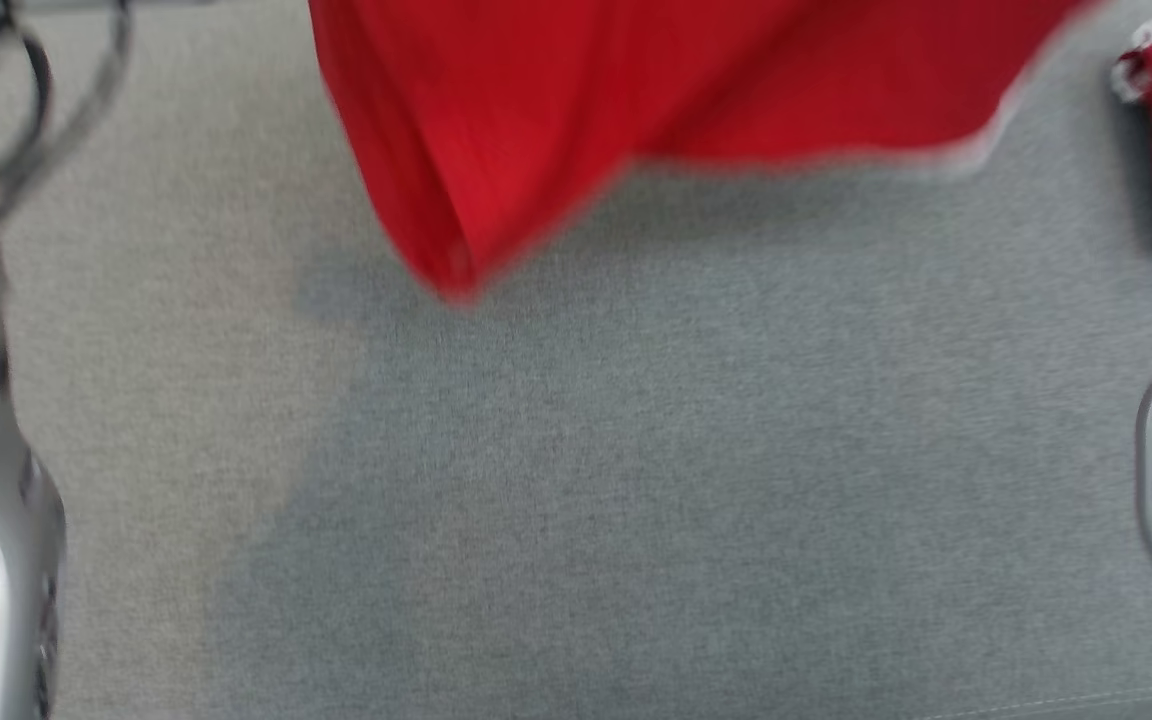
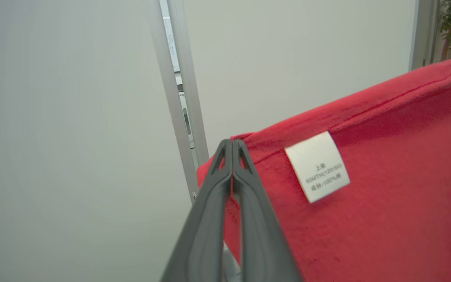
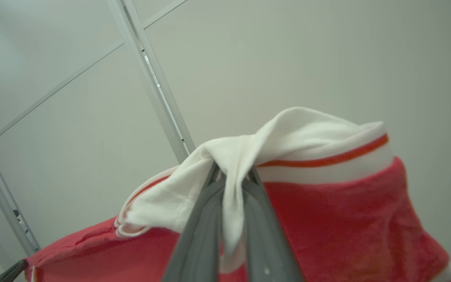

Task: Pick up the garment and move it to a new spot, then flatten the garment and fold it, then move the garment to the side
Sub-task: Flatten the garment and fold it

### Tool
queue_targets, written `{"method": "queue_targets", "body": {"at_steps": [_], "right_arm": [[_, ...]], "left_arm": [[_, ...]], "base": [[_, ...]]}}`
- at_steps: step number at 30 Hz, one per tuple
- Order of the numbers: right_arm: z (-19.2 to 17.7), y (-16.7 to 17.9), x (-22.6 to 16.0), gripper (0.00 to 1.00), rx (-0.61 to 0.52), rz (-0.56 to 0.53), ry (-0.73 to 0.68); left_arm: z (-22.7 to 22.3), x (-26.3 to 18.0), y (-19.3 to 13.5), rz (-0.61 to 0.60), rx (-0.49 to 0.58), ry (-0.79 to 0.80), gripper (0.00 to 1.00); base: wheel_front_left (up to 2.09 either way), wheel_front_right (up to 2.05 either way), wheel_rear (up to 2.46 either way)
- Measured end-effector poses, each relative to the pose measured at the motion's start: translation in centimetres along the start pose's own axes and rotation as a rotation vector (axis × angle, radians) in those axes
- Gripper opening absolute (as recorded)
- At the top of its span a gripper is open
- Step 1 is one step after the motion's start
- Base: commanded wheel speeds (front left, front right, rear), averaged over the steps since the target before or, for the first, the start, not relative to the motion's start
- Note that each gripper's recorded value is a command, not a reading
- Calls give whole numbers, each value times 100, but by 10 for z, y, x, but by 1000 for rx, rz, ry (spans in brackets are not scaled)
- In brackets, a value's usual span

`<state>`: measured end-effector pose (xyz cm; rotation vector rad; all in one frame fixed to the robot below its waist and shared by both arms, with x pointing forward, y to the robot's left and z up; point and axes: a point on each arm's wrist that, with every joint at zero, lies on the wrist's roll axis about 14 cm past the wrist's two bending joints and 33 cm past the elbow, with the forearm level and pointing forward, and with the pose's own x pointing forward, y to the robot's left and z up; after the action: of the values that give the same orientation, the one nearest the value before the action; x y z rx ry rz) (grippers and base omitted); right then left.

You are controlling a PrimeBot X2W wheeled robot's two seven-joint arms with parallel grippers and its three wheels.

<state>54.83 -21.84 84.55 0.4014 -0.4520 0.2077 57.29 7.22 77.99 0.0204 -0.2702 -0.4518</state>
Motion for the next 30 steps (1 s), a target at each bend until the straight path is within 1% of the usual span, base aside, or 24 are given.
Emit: {"method": "queue_targets", "body": {"at_steps": [2, 3, 5, 6, 8, 10, 11, 13, 15, 16, 18, 20, 22, 25, 28, 30], "right_arm": [[-12, -6, 33, 0, 12, -19, -68], [-22, -12, 48, 0, 24, -30, -90], [-47, -18, 66, 0, 37, -39, -88], [-67, -21, 78, 0, 73, -34, -76], [-99, -23, 91, 0, 115, -21, -47], [-146, -33, 94, 0, 143, -37, 22], [-176, -41, 89, 0, 149, -54, 78], [-235, -59, 69, 0, 170, -94, 193], [-282, -77, 39, 0, 191, -135, 300], [-299, -85, 24, 0, 197, -154, 342], [-336, -104, -23, 0, 223, -213, 448], [-365, -115, -76, 0, 270, -270, 553], [-376, -120, -117, 0, 309, -314, 612], [-375, -117, -165, 0, 369, -356, 662], [-358, -114, -205, 0, 428, -400, 667], [-338, -113, -234, 0, 453, -433, 665]], "left_arm": [[-5, 30, 24, 70, 6, -74, 0], [-10, 42, 31, 86, 30, -105, 0], [-26, 57, 46, 118, 80, -128, 0], [-38, 66, 55, 138, 81, -144, 0], [-61, 76, 65, 154, 70, -156, 0], [-99, 80, 72, 156, 64, -119, 0], [-123, 80, 72, 149, 60, -90, 0], [-172, 71, 68, 139, 40, -20, 0], [-217, 53, 63, 136, 11, 58, 0], [-235, 43, 61, 136, 2, 90, 0], [-282, 9, 54, 149, -51, 187, 0], [-322, -32, 41, 155, -97, 293, 0], [-347, -70, 28, 165, -137, 374, 0], [-369, -130, 9, 190, -170, 473, 0], [-369, -179, -16, 236, -247, 511, 0], [-360, -209, -32, 269, -296, 523, 0]], "base": [[0, 0, 0], [0, 0, 0], [0, 0, 0], [0, 0, 0], [0, 0, 0], [0, 0, 0], [0, 0, 0], [0, 0, 0], [0, 0, 0], [0, 0, 0], [0, 0, 0], [0, 0, 0], [0, 0, 0], [0, 0, 0], [0, 0, 0], [0, 0, 0]]}}
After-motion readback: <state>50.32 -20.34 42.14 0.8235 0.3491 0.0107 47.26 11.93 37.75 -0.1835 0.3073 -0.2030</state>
